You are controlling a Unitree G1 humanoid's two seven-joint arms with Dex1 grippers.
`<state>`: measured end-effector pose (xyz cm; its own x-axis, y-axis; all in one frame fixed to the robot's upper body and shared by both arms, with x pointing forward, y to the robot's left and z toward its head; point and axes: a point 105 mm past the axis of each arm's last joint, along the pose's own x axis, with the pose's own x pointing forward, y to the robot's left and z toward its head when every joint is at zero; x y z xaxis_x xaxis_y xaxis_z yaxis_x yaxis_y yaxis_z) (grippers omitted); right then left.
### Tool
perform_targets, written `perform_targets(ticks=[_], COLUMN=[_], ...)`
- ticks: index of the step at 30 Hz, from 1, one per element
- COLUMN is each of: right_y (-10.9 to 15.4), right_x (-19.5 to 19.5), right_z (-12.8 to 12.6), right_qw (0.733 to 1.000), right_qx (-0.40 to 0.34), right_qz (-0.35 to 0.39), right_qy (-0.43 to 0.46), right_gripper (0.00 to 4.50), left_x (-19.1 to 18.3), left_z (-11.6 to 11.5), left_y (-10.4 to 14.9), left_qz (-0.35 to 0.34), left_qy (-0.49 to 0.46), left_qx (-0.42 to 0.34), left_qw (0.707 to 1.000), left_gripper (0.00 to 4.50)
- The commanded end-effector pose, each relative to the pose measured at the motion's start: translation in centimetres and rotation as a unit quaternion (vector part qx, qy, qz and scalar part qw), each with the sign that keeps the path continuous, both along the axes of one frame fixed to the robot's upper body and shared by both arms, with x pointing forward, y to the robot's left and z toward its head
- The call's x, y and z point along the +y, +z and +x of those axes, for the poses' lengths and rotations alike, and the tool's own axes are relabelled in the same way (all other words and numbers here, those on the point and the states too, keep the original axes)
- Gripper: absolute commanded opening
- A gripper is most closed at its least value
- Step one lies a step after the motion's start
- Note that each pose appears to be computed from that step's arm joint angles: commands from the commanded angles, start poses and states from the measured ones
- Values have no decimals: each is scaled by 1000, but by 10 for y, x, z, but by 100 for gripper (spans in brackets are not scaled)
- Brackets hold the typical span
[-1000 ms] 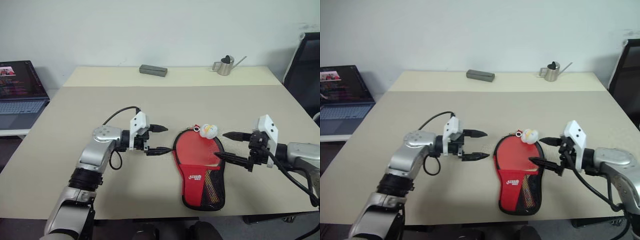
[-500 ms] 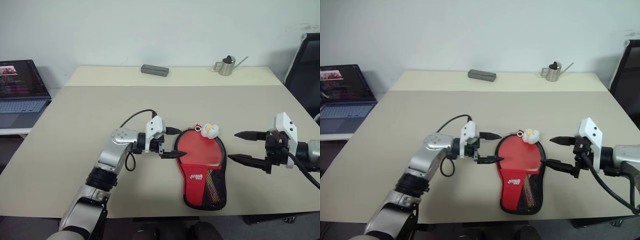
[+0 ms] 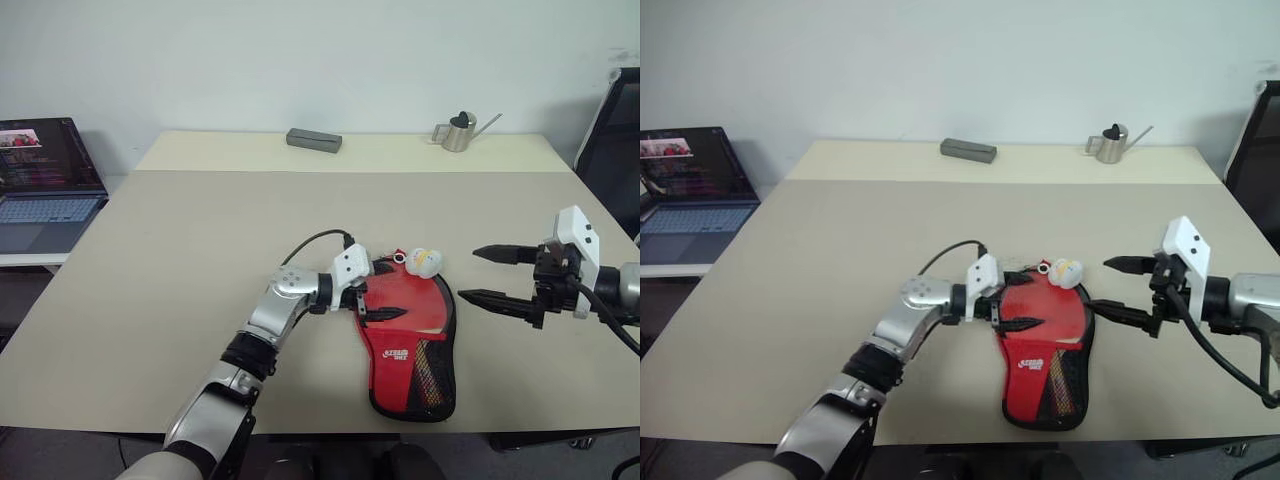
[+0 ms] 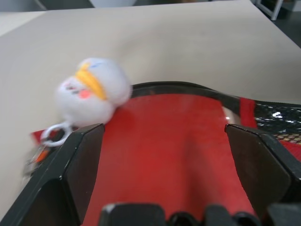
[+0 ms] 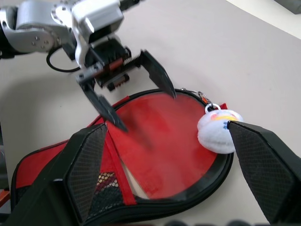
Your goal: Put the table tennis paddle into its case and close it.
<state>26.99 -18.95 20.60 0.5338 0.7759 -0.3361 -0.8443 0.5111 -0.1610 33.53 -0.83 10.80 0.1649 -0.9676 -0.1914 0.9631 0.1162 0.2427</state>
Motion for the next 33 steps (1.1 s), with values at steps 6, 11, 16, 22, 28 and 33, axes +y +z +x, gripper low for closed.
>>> perform_targets(ticks=[6,11,16,22,28,33], right_y=[10,10,-4,-29,-45,-58], right_x=[13,21,27,31,28,27], right_z=[18,42,74,91,111,120], right_qw=[999,998,997,997,993,992], right_qx=[-43,-56,-47,8,13,23], right_qz=[1,6,9,14,4,-13], right_qy=[4,-13,-55,-81,-113,-124], right_gripper=[450,450,450,450,450,450], left_x=[-7,-1,-5,-13,-15,-17], left_z=[2,6,2,-4,-8,-11], left_y=[-19,-34,-42,-45,-47,-49], left_qz=[16,37,43,44,47,50], left_qy=[5,28,26,13,4,-3], left_qx=[16,23,27,27,26,27], left_qw=[1000,999,998,999,999,998], left_gripper=[446,446,446,446,446,446])
